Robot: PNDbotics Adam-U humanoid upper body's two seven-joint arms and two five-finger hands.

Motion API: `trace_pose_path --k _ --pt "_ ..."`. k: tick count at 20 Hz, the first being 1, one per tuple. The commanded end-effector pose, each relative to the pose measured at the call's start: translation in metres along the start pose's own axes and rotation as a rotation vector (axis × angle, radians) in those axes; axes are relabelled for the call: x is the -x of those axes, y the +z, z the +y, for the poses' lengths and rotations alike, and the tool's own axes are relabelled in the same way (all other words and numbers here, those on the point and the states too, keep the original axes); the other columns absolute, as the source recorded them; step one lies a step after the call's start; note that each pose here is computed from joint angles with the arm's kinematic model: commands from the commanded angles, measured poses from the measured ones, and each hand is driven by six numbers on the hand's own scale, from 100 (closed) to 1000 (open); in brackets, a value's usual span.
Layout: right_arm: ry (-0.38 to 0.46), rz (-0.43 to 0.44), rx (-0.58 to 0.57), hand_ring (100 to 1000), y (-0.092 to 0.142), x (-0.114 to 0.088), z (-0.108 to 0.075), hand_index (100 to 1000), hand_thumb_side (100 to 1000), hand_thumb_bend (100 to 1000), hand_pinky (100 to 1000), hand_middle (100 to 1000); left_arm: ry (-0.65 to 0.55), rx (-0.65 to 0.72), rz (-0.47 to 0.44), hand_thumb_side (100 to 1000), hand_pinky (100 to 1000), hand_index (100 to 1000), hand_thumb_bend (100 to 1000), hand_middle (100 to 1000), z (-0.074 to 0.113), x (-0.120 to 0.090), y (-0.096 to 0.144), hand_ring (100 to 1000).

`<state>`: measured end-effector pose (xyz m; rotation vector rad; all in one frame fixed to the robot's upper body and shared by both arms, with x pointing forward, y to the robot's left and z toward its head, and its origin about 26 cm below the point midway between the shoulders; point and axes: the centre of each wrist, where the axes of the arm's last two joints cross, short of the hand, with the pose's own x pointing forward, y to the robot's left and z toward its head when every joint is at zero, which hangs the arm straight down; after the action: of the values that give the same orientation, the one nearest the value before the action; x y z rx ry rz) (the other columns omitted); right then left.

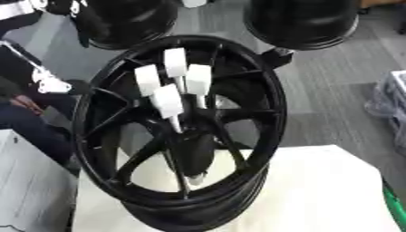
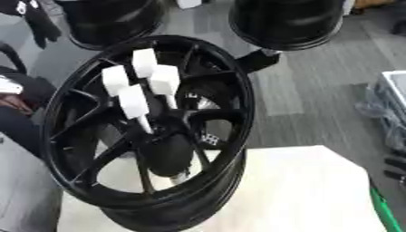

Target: Pull the pin out of the wheel hub.

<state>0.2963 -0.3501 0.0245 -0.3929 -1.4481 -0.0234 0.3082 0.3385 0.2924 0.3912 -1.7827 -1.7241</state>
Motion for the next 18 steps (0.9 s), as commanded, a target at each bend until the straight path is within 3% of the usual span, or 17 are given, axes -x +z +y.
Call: trace_pose_path --k 1,10,15,18 --pt "0.03 -0.031 0.005 755 -0.002 -0.009 -0.008 922 999 100 691 764 -0.042 0.083 0.024 100 656 759 532 604 0.003 0.005 -0.006 542" --pt "0.032 -0.023 0.018 755 -0.001 -0.006 -0.01 922 995 100 690 764 -0.069 0.287 0.007 100 676 759 508 624 -0.023 0.032 -0.049 562" --pt "0.03 -0.022 0.018 755 -0.001 -0.006 -0.01 922 997 100 690 764 -0.162 0.341 -0.077 100 706 763 426 655 -0.013 0.021 -0.059 576" --pt "0.028 -0.023 0.018 755 -0.001 -0.007 -0.009 922 999 100 690 764 -0.264 0.354 -0.118 100 726 782 372 706 0.004 0.009 -0.062 559"
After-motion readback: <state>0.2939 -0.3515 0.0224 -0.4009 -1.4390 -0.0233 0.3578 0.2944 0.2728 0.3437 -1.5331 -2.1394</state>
